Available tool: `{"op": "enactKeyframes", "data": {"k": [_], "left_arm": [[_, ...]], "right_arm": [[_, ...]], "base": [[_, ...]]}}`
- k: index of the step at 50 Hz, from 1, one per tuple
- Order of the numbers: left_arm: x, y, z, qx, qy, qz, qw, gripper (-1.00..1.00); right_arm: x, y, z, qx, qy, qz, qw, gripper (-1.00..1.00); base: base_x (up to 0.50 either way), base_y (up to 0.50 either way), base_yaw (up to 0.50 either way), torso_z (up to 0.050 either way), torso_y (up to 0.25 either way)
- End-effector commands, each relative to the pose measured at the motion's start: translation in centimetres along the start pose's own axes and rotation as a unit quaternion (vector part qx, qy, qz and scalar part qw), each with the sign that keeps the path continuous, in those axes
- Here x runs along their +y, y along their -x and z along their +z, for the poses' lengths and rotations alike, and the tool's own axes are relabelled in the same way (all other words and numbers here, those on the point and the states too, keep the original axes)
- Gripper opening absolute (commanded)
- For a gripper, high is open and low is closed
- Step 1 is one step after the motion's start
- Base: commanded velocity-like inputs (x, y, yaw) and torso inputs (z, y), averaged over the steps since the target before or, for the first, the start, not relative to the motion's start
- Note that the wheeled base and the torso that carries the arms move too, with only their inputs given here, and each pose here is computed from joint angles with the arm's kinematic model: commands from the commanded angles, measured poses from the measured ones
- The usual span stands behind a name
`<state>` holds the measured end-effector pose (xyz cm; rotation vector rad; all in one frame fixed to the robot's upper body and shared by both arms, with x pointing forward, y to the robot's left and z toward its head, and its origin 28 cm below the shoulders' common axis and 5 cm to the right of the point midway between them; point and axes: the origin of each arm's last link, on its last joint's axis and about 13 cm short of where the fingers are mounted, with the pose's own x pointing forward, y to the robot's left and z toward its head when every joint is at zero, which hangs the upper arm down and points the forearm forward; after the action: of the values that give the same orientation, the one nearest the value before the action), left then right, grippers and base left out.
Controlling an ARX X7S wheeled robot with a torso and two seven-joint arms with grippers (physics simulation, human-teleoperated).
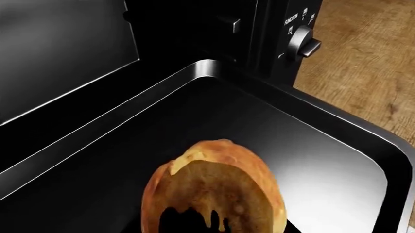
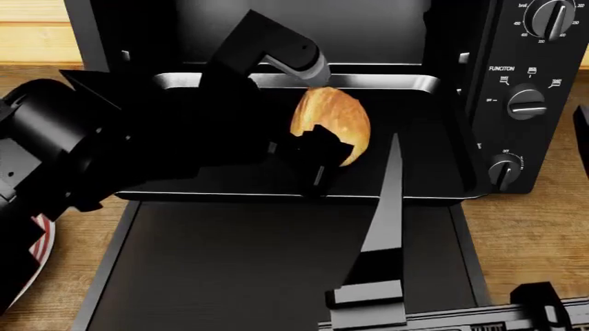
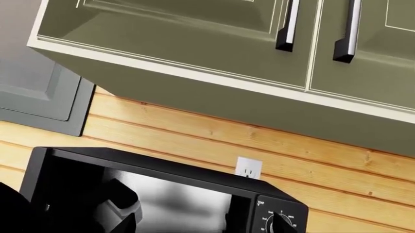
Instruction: Pick the bread from the tray and place it on the plate on the counter.
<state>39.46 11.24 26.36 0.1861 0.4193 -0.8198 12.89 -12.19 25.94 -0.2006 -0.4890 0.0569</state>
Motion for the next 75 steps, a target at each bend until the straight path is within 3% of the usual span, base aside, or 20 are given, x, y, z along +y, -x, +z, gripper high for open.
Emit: {"op": "enactKeyframes", "data": {"k": [1, 13, 25, 45, 75], "left_arm": [[0.2, 0.5, 0.3, -0.019, -0.001, 0.011, 1.0, -1.0], [0.3, 3.1, 1.1, -0.057, -0.011, 0.033, 0.998, -1.0], [-0.7, 9.8, 1.2, -0.115, -0.038, 0.074, 0.99, -1.0], [-1.8, 17.5, -0.9, -0.161, -0.041, 0.143, 0.976, -1.0], [-3.2, 24.2, -4.5, -0.179, -0.005, 0.251, 0.951, -1.0]], "right_arm": [[0.0, 0.1, -0.1, 0.002, -0.001, 0.0, 1.0, 1.0], [0.1, 0.1, -0.1, 0.002, -0.001, 0.0, 1.0, 1.0], [0.1, 0.1, 0.0, 0.0, -0.003, 0.003, 1.0, 1.0], [0.4, 0.1, 0.1, -0.003, -0.002, 0.007, 1.0, 1.0], [0.5, 0.1, 0.1, -0.003, -0.004, 0.012, 1.0, 1.0]], "base": [[0.0, 0.0, 0.0, 0.0, 0.0], [0.0, 0.0, 0.0, 0.0, 0.0], [0.0, 0.0, 0.0, 0.0, 0.0], [0.0, 0.0, 0.0, 0.0, 0.0], [0.0, 0.0, 0.0, 0.0, 0.001]]}}
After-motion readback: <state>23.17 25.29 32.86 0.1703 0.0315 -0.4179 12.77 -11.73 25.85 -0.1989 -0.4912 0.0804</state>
